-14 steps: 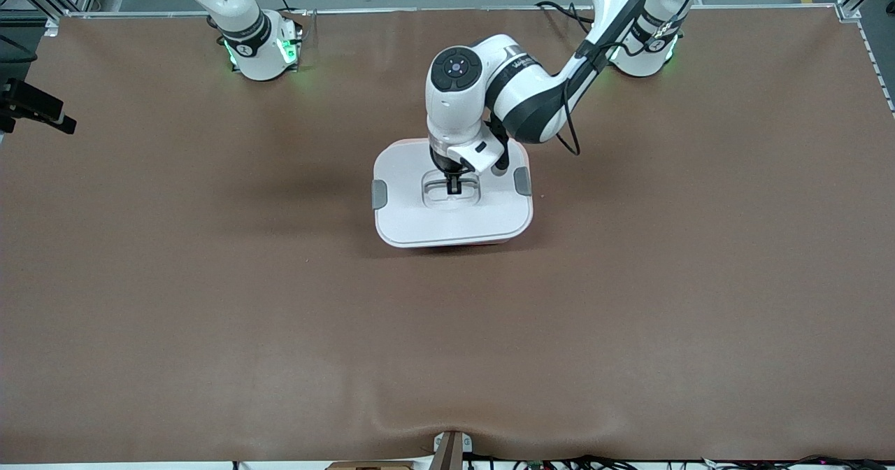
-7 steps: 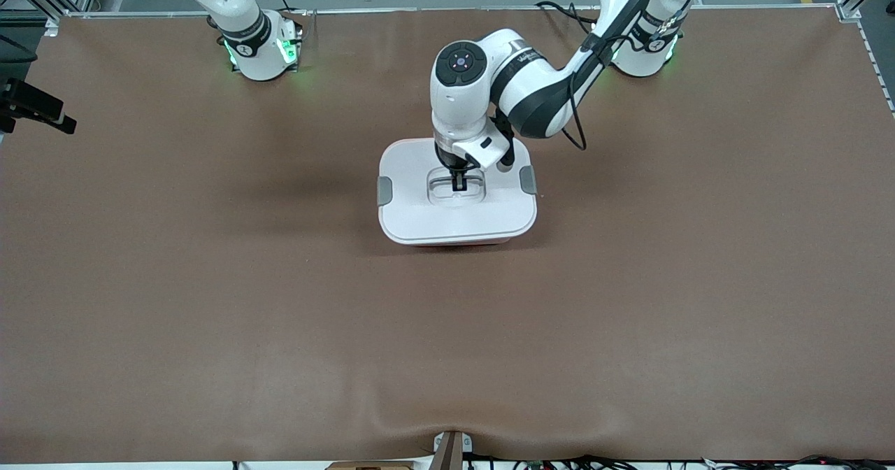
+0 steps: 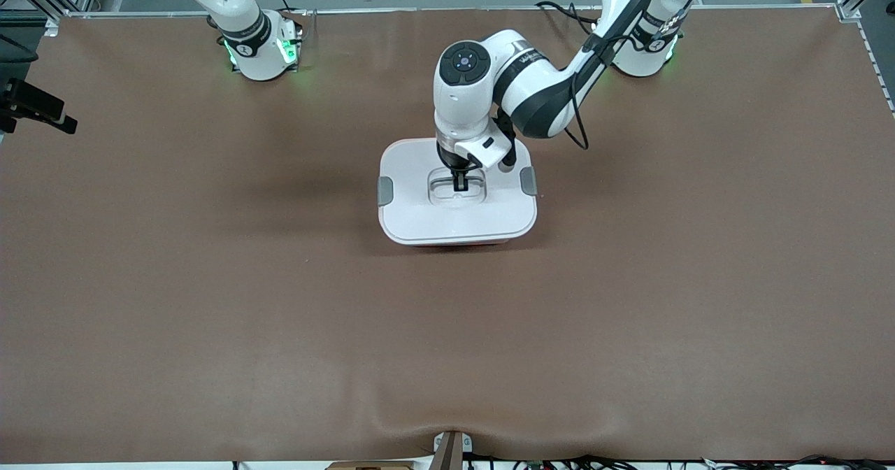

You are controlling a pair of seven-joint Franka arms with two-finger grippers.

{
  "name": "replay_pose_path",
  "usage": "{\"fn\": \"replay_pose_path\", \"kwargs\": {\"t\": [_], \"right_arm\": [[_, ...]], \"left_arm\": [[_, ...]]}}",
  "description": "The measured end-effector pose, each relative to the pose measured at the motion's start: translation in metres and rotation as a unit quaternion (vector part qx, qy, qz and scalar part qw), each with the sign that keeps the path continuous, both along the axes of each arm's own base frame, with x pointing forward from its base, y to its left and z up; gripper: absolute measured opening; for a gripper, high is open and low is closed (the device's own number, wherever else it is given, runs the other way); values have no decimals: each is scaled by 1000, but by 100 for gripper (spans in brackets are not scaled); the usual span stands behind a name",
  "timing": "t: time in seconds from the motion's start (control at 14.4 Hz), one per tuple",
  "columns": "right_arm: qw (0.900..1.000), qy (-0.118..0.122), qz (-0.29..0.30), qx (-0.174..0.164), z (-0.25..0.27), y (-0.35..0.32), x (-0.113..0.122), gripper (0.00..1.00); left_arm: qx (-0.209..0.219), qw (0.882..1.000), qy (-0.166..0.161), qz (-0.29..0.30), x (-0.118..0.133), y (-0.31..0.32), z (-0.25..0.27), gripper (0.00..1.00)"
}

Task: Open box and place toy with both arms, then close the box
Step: 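Press the lid down onto the box with the left gripper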

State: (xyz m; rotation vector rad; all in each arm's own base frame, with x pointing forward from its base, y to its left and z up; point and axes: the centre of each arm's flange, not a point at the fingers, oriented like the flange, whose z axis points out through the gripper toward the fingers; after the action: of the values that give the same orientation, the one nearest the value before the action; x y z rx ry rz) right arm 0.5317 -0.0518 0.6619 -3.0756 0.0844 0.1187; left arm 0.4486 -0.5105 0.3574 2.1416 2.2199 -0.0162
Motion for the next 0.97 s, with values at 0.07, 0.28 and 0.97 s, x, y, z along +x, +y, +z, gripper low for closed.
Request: {"fn": "replay_pose_path", "kwargs": {"t": [0.07, 0.28, 0.97], "right_arm": [[1000, 1, 1, 0, 0, 1, 0, 100], [1000, 4, 9, 1, -2, 9, 1, 100], [1000, 4, 9, 1, -2, 9, 1, 100]], "left_arm": [[-1, 1000, 0, -1, -1, -1, 0, 7], [-1, 1000, 0, -4, -5, -4, -1, 7], [1, 1000, 2, -8, -7, -3, -5, 7]]}}
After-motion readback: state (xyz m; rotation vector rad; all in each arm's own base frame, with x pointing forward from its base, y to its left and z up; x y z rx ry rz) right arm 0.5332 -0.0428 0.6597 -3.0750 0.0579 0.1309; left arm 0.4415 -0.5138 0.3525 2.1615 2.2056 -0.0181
